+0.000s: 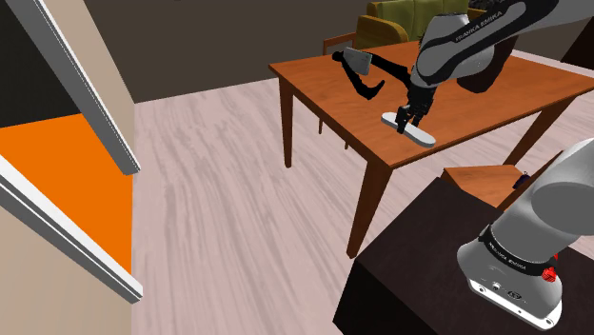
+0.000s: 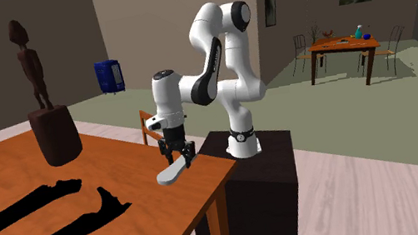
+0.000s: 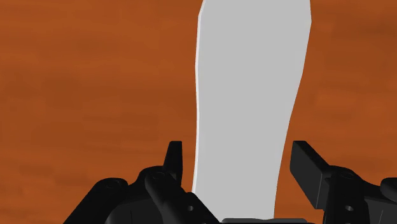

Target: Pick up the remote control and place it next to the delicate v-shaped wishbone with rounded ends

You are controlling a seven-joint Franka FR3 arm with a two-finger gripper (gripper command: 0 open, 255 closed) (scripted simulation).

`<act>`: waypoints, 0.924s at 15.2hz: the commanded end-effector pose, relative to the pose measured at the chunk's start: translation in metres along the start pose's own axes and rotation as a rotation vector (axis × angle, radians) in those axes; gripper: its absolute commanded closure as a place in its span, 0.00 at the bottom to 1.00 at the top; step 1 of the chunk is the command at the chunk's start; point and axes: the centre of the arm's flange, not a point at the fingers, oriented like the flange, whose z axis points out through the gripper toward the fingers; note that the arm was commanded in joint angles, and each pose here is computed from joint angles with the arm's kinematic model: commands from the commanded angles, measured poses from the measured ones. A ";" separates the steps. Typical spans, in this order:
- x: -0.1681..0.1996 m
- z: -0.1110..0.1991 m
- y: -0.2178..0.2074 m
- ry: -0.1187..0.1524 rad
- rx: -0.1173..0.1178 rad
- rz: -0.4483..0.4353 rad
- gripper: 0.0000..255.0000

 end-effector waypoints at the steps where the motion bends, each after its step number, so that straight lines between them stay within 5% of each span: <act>1: 0.000 0.000 0.000 0.000 0.000 0.000 1.00; 6: 0.000 0.000 0.000 0.000 0.000 0.000 1.00; 14: 0.000 -0.042 0.001 0.000 0.000 0.000 1.00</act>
